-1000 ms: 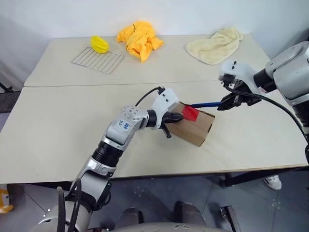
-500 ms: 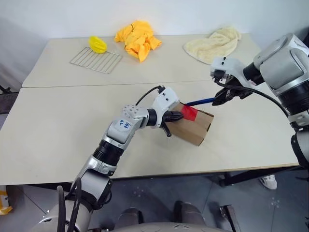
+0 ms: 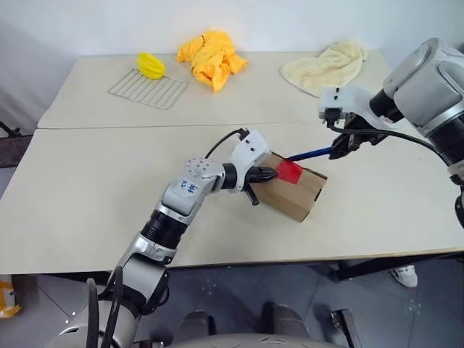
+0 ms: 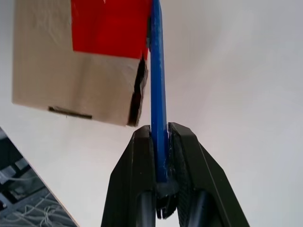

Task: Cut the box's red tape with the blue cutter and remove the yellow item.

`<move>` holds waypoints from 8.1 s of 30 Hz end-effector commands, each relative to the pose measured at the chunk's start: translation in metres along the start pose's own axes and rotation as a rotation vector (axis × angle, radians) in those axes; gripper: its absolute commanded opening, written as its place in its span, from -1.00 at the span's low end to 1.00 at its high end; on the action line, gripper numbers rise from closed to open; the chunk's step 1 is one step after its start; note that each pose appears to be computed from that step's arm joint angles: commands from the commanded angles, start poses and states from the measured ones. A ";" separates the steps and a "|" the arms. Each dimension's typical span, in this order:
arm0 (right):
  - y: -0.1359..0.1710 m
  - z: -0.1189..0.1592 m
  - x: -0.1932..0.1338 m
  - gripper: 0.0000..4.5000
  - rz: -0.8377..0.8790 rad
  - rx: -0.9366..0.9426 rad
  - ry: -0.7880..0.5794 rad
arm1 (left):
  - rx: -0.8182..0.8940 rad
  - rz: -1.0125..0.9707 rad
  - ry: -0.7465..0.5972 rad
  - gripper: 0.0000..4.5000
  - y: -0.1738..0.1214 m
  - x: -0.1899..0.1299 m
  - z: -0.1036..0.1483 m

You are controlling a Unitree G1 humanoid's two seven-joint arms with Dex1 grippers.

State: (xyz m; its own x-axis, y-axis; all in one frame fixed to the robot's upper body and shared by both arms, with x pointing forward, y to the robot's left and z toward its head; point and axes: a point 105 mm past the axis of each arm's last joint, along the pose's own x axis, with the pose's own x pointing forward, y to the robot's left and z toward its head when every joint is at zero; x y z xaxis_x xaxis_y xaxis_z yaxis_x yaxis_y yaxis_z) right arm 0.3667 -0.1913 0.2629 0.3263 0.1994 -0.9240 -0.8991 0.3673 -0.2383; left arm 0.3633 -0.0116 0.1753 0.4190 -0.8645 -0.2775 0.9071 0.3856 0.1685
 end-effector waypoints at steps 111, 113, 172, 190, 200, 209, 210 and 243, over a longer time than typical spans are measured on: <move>0.024 -0.174 0.074 -0.02 -0.651 0.846 -0.598 | 0.061 0.012 0.047 -1.00 0.004 0.032 -0.004; 0.025 -0.168 0.065 0.29 -0.650 0.832 -0.638 | 0.052 0.026 0.039 -1.00 0.008 0.028 -0.002; 0.058 -0.036 0.083 -0.99 -0.145 0.229 -0.535 | -0.154 -0.014 0.121 -1.00 -0.017 0.001 -0.013; 0.025 -0.064 0.068 -0.99 -0.349 0.265 -0.440 | -0.149 0.083 0.150 -1.00 0.000 -0.024 -0.029; 0.016 -0.073 0.018 -0.99 -0.443 0.355 -0.483 | -0.141 0.114 0.036 -1.00 0.028 -0.039 0.002; 0.039 -0.038 0.016 0.13 -0.250 0.692 -0.618 | -0.145 -0.088 -0.083 -1.00 0.006 -0.011 0.046; 0.040 -0.037 0.019 0.26 -0.240 0.713 -0.619 | -0.133 -0.106 -0.071 -1.00 0.003 -0.007 0.045; 0.074 -0.123 0.085 0.97 -0.222 0.743 -0.184 | 0.013 -0.132 0.114 -1.00 -0.009 0.008 -0.004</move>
State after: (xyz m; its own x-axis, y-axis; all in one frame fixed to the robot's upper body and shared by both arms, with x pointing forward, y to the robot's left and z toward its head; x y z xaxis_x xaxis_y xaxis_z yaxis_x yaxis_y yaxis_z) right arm 0.2934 -0.2463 0.1366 0.5833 0.2335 -0.7780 -0.4255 0.9037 -0.0479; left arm 0.3588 -0.0246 0.1748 0.2897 -0.8796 -0.3773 0.9569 0.2571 0.1353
